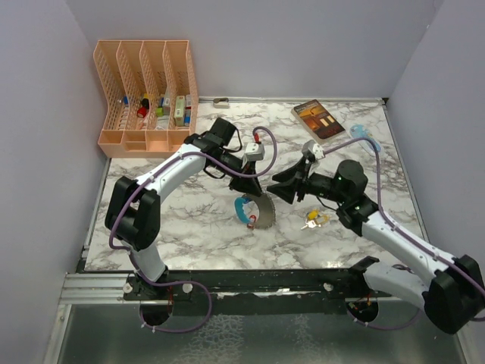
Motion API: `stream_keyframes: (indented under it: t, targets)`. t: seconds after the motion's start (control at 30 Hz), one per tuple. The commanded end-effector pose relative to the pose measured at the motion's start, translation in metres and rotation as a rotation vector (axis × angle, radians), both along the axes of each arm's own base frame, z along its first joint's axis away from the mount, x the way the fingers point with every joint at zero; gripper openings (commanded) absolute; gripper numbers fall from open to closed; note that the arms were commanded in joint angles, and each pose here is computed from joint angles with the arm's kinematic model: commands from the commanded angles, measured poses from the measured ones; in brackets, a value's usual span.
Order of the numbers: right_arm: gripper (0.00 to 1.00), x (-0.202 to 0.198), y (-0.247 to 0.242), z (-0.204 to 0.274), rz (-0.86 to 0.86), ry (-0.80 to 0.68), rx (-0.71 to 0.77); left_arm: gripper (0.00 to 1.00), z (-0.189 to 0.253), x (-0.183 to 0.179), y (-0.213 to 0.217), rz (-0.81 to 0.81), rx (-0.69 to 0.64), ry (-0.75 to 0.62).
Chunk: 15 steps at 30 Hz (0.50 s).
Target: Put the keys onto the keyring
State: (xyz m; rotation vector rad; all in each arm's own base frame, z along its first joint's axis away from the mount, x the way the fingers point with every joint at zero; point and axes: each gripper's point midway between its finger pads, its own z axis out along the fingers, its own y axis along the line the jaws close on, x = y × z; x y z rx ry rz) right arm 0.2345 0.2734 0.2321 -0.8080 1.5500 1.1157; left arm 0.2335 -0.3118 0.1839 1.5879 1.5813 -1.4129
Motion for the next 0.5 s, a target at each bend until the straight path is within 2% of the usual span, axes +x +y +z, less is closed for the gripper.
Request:
stream_keyframes:
  t: [0.0, 0.17, 0.27, 0.4, 0.47]
  targets:
    - [0.47, 0.014, -0.024, 0.033, -0.168, -0.134, -0.011, 0.00, 0.014, 0.005, -0.002, 0.009, -0.021, -0.006]
    - [0.46, 0.027, -0.046, 0.040, -0.318, -0.129, -0.083, 0.00, 0.021, 0.007, -0.001, 0.023, -0.017, -0.035]
    - [0.40, 0.035, -0.057, 0.030, -0.391, -0.077, -0.144, 0.00, 0.026, 0.008, -0.001, 0.026, -0.019, -0.042]
    - [0.33, 0.029, -0.055, 0.016, -0.364, 0.000, -0.177, 0.00, 0.022, 0.009, 0.000, 0.025, -0.013, -0.051]
    - [0.29, 0.020, -0.047, 0.010, -0.294, 0.005, -0.171, 0.00, 0.020, 0.009, 0.001, 0.029, -0.009, -0.049]
